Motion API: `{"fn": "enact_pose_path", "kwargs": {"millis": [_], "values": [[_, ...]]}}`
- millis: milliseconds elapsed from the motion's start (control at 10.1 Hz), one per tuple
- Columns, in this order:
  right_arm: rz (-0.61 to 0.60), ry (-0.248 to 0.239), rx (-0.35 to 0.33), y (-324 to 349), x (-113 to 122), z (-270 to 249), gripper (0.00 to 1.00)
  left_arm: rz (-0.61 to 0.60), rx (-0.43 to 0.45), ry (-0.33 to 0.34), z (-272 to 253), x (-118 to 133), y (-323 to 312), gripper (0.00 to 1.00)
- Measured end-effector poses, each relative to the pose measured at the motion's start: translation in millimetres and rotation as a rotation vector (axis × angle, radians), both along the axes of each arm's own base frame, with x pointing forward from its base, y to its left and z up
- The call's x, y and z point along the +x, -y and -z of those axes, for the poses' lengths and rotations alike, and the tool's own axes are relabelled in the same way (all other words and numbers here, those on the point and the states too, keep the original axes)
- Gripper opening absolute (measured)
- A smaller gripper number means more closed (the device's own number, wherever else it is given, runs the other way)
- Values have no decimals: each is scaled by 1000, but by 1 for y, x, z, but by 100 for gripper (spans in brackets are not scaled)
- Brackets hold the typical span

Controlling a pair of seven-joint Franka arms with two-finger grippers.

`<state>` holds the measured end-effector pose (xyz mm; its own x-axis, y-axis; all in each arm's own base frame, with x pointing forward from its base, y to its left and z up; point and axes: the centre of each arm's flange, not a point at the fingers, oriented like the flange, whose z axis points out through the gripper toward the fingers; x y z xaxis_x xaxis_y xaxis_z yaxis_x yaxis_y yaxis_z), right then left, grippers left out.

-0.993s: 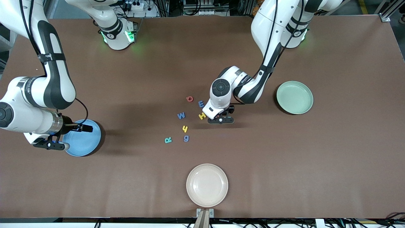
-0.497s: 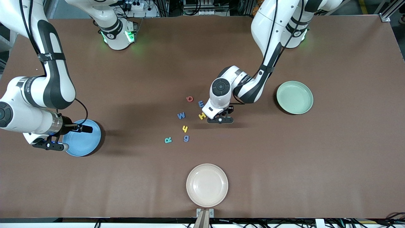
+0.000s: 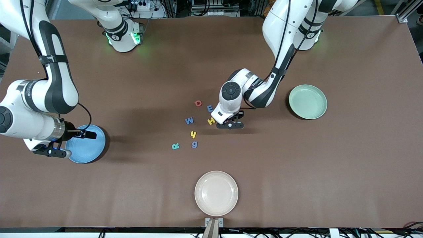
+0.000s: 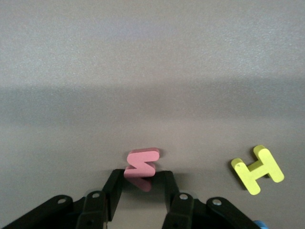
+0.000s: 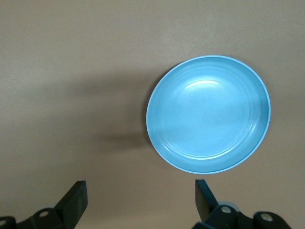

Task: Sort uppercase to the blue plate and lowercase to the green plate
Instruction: 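Lower the left gripper and grasp the pink foam w, then carry the pink w to the green plate while the right gripper reaches letters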

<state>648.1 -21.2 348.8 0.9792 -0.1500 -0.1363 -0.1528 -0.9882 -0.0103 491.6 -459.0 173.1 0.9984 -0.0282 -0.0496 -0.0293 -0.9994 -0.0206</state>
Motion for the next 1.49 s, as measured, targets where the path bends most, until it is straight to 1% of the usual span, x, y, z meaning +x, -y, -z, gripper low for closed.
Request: {"fn": "enact_pose_path", "kwargs": {"millis": [397, 596, 894, 1093, 1291, 1490], "values": [[0, 8, 0, 0, 2, -4, 100, 67, -4, 2, 0, 1, -1, 43], [0, 17, -1, 0, 4, -7, 100, 107, -10, 9, -1, 6, -5, 43], [0, 21, -1, 0, 5, -10, 100, 122, -13, 17, -1, 15, -14, 43], [0, 24, -1, 0, 6, -11, 100, 124, -14, 18, -1, 15, -14, 41], [0, 25, -1, 0, 6, -11, 100, 125, -15, 19, -1, 14, -13, 37], [0, 25, -1, 0, 6, -11, 100, 126, -15, 19, -1, 13, -12, 37]]}}
